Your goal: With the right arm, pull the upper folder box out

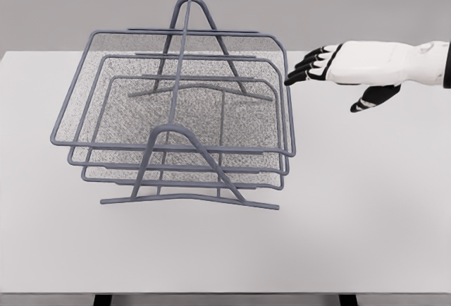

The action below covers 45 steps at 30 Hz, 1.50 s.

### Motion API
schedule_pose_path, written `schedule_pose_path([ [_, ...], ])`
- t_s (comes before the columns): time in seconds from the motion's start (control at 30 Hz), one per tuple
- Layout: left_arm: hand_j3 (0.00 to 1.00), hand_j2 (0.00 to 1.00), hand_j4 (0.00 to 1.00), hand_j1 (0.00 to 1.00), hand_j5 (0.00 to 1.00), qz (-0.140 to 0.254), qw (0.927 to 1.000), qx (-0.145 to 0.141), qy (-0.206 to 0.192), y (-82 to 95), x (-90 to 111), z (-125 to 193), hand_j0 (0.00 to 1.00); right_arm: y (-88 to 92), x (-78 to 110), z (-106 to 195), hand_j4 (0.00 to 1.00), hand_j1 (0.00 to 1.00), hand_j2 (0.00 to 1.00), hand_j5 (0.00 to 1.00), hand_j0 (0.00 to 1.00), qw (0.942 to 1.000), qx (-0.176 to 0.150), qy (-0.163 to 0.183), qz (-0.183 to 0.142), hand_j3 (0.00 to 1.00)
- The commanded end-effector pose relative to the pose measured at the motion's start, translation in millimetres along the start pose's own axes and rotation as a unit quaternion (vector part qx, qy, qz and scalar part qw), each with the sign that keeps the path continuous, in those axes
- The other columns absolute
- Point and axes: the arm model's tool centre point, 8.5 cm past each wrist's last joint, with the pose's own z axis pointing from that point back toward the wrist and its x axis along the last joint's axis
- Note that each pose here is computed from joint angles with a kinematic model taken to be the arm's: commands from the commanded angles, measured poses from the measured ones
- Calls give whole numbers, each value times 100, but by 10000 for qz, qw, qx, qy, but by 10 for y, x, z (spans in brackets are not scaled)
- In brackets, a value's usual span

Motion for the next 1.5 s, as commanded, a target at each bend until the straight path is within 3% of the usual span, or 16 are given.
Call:
schedule_pose_path([
  [0.0, 100, 100, 100, 100, 100, 2, 10000, 0, 4, 1, -1, 0, 100, -53, 51, -38, 100, 100, 100, 100, 100, 9997, -87, -190, 114, 100],
  [0.07, 100, 100, 100, 100, 100, -6, 10000, 1, -3, 1, 0, 0, 100, -269, 168, -246, 100, 100, 100, 100, 100, 9974, -452, -511, 253, 100],
  [0.13, 100, 100, 100, 100, 100, 2, 10000, 0, -3, 1, 0, 0, 100, -264, 287, -553, 100, 100, 100, 100, 100, 9947, -521, -845, 257, 100],
  [0.17, 100, 100, 100, 100, 100, 2, 10000, 0, -3, 1, 0, 0, 100, -218, 285, -700, 100, 100, 100, 100, 100, 9950, -465, -817, 334, 100],
  [0.2, 100, 100, 100, 100, 100, 2, 10000, 0, 4, 1, -1, 0, 100, -61, 253, -773, 100, 100, 100, 100, 100, 9960, -363, -791, 219, 100],
  [0.27, 100, 100, 100, 100, 100, 2, 10000, 0, 4, 1, -1, 0, 100, -3, 273, -740, 100, 100, 100, 100, 100, 9949, -326, -911, 290, 100],
  [0.43, 100, 100, 100, 100, 100, -5, 10000, 1, -3, 1, 0, 0, 100, 76, 131, -346, 100, 100, 100, 100, 100, 9973, -172, -587, 407, 100],
  [0.47, 100, 100, 100, 100, 100, -6, 10000, 1, 4, 1, -1, 0, 100, 91, 148, -384, 100, 100, 100, 100, 100, 9971, -178, -637, 385, 100],
  [0.53, 100, 100, 100, 100, 100, -6, 10000, 1, 4, 1, -1, 0, 100, 320, 182, -454, 100, 100, 100, 100, 100, 9971, -58, -740, 156, 100],
  [0.73, 100, 100, 100, 100, 100, 2, 10000, 0, -3, 1, 0, 0, 100, 583, 224, -509, 100, 100, 100, 100, 100, 9965, 95, -820, -107, 100],
  [0.8, 100, 100, 100, 100, 100, -5, 10000, 1, -3, 1, 0, 0, 100, 594, 163, -388, 100, 100, 100, 100, 100, 9976, 158, -661, -95, 100],
  [0.87, 100, 100, 100, 100, 100, -6, 10000, 1, 4, 1, -1, 0, 100, 613, 29, -95, 100, 100, 100, 100, 100, 9991, 309, -286, -75, 100],
  [1.0, 100, 100, 100, 100, 100, 2, 10000, 0, -3, 1, 0, 0, 100, 605, -51, 119, 100, 100, 100, 100, 100, 9992, 400, -18, -41, 100],
  [1.17, 100, 100, 100, 100, 100, 2, 10000, 0, -3, 1, 0, 0, 100, 877, -131, 496, 100, 100, 100, 100, 100, 9953, 838, 394, -275, 100],
  [1.47, 100, 100, 100, 100, 100, 2, 10000, 0, -3, 1, 0, 0, 100, 887, -264, 1300, 100, 100, 100, 100, 100, 9828, 1272, 1271, -431, 100],
])
